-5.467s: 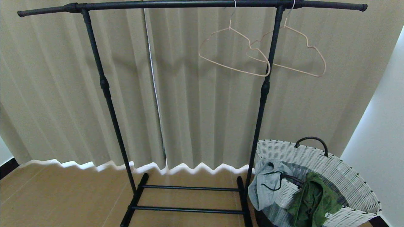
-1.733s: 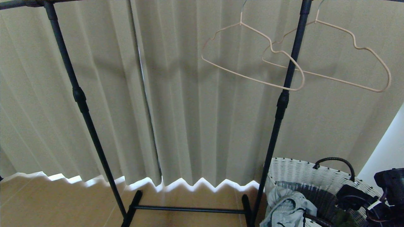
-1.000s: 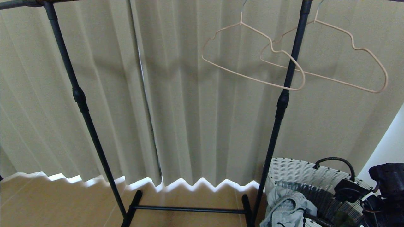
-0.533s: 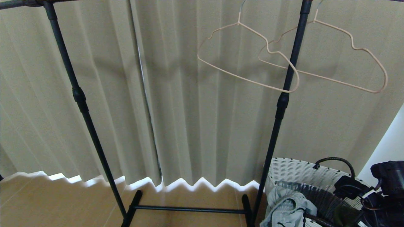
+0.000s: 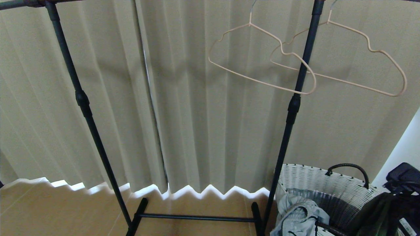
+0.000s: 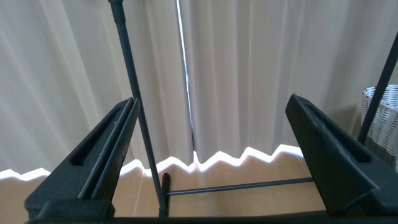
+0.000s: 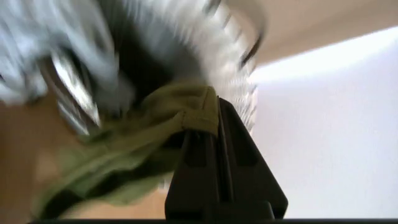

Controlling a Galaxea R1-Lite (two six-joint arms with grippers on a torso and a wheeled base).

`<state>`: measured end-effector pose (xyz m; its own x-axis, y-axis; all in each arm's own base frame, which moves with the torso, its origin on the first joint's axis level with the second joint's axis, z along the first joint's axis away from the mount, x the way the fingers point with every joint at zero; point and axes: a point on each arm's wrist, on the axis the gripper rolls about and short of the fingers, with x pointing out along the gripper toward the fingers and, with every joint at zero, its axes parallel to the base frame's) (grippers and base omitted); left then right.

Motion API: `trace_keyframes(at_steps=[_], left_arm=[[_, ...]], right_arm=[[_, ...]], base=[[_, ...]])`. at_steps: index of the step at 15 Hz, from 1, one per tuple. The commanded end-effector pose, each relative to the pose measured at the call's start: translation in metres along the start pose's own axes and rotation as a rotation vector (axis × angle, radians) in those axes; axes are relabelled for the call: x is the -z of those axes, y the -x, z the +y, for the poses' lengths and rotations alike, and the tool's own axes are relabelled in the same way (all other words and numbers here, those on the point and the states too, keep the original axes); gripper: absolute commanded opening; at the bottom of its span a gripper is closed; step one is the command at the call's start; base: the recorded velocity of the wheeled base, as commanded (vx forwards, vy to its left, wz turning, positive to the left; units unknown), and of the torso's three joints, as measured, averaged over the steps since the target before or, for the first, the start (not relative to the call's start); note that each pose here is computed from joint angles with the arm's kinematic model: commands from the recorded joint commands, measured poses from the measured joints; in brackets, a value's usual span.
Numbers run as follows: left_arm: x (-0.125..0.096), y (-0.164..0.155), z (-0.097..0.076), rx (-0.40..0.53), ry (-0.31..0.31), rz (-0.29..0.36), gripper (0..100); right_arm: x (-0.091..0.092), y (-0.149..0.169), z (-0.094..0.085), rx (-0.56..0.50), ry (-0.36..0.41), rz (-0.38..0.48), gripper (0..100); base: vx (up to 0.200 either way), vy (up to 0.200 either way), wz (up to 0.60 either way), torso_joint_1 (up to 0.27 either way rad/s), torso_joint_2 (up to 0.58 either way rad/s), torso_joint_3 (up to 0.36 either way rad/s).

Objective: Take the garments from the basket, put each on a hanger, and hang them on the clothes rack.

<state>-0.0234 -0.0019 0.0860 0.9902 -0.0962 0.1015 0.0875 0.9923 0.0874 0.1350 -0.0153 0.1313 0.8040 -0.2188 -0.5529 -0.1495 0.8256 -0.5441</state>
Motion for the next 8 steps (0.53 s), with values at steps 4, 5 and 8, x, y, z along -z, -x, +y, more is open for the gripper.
trace_keyframes(at_steps=[4,5,8], left_arm=[[0.0,0.0,0.0,0.0,-0.001,-0.001,100],[0.0,0.0,0.0,0.0,-0.001,-0.001,100],[0.0,0.0,0.0,0.0,0.0,-0.001,100]], right_arm=[[-0.0039,0.0434,-0.01,0.119,-0.048,-0.215,0],[-0.0047,0.044,-0.0107,0.123,-0.049,-0.22,0],[-0.0067,0.044,-0.0122,0.126,-0.048,-0.219,0]], base=[[-0.2,0.0,0.0,0.005,0.0,0.001],[-0.2,0.0,0.0,-0.007,0.0,0.002],[-0.2,0.0,0.0,0.002,0.01,0.002]])
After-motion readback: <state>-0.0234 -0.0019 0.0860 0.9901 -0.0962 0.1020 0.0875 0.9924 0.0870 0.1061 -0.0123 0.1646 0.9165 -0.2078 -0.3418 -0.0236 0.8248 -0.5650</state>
